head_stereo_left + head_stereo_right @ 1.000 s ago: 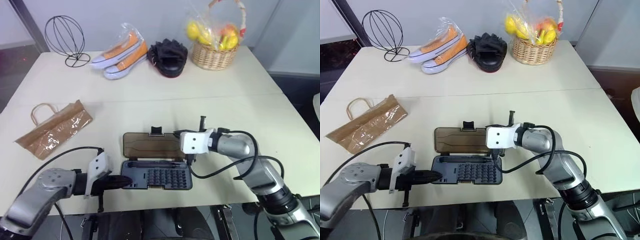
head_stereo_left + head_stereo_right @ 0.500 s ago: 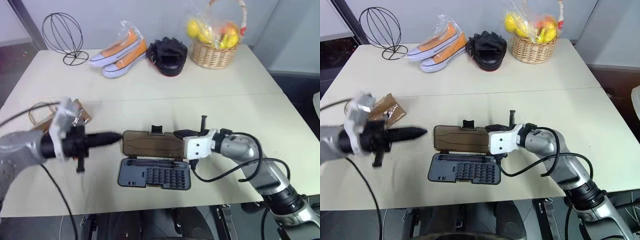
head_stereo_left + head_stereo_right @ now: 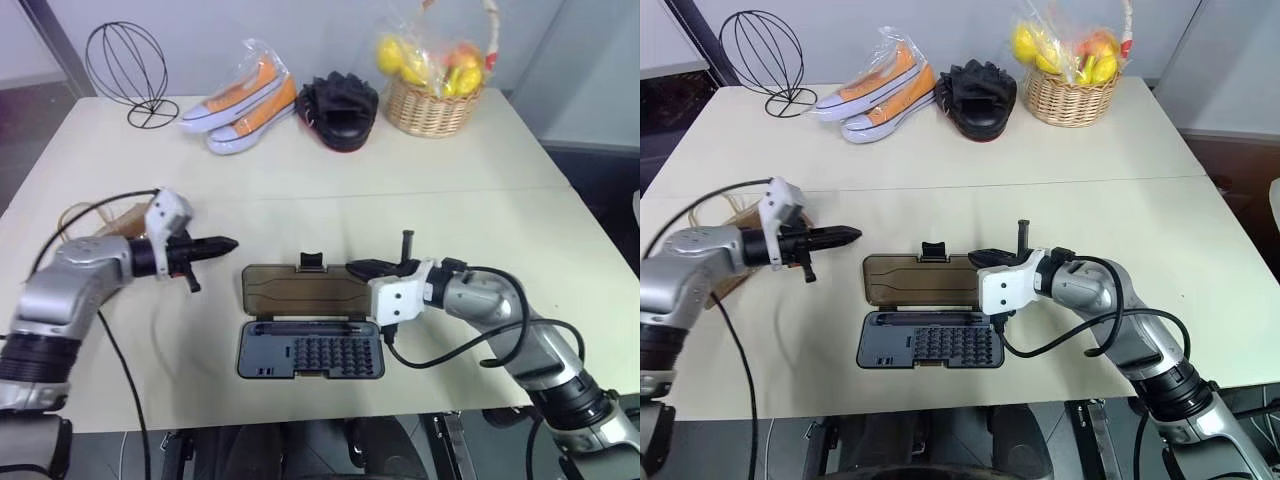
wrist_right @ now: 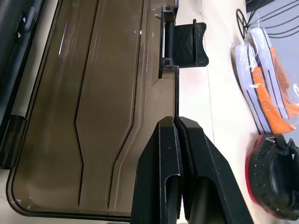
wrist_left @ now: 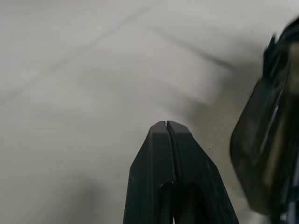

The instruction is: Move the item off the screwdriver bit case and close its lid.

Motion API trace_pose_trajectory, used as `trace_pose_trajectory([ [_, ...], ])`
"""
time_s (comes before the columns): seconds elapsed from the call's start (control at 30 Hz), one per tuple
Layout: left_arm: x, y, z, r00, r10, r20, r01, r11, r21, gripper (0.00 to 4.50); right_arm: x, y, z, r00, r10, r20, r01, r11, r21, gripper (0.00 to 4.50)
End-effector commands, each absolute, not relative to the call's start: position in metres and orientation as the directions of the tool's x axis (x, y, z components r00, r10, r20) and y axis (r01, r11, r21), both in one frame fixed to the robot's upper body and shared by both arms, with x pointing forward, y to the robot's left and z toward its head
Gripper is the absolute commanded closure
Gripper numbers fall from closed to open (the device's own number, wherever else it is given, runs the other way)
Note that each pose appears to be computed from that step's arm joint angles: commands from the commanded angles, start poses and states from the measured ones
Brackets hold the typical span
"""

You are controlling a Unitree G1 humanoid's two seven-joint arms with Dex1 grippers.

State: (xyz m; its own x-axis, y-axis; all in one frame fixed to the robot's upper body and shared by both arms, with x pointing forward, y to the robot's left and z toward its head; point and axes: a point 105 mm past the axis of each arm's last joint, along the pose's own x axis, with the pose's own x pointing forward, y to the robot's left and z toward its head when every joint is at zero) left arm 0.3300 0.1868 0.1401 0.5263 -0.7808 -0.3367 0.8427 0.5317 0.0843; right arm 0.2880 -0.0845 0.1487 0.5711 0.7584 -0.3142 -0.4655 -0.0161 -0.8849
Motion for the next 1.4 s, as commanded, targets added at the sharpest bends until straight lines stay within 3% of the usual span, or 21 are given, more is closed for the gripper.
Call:
trace_pose_trajectory([
  [0.03,0.333,0.176,0.131,0.498,-0.794,-0.348,0.865,0.486,0.127,4.50,0.281,-0.081,0.161,0.569,0.776,-0.274,-0.413,-0.019,-0.911,4.47],
  [0.2,0.328,0.157,0.118,0.418,-0.836,-0.355,0.906,0.411,0.098,4.50,0.281,-0.083,0.161,0.580,0.768,-0.272,-0.406,-0.017,-0.914,4.47],
  [0.47,0.327,0.146,0.124,0.376,-0.865,-0.333,0.925,0.370,0.085,4.50,0.280,-0.089,0.161,0.597,0.750,-0.285,-0.425,-0.006,-0.905,4.47],
  [0.57,0.325,0.143,0.126,0.352,-0.876,-0.331,0.935,0.346,0.080,4.50,0.279,-0.091,0.162,0.603,0.743,-0.291,-0.437,0.001,-0.900,3.57],
  [0.73,0.323,0.136,0.128,0.310,-0.893,-0.325,0.950,0.306,0.067,4.50,0.280,-0.096,0.172,0.621,0.731,-0.283,-0.423,0.009,-0.906,1.11],
  [0.87,0.322,0.127,0.129,0.283,-0.905,-0.317,0.959,0.276,0.066,4.50,0.275,-0.103,0.195,0.623,0.748,-0.227,-0.465,0.121,-0.877,1.11],
  [1.03,0.319,0.116,0.138,0.223,-0.927,-0.301,0.975,0.212,0.068,4.50,0.243,-0.124,0.218,0.540,0.810,-0.228,-0.667,0.248,-0.702,1.11],
  [1.17,0.308,0.108,0.144,0.145,-0.943,-0.300,0.989,0.134,0.056,4.50,0.208,-0.147,0.208,0.438,0.836,-0.330,-0.846,0.260,-0.465,1.11],
  [1.3,0.295,0.101,0.147,0.077,-0.950,-0.304,0.997,0.064,0.053,4.50,0.178,-0.155,0.201,0.359,0.864,-0.352,-0.923,0.272,-0.272,1.11],
  [1.4,0.285,0.097,0.149,0.039,-0.951,-0.306,0.999,0.025,0.048,4.50,0.158,-0.152,0.192,0.299,0.874,-0.382,-0.950,0.236,-0.205,2.37],
])
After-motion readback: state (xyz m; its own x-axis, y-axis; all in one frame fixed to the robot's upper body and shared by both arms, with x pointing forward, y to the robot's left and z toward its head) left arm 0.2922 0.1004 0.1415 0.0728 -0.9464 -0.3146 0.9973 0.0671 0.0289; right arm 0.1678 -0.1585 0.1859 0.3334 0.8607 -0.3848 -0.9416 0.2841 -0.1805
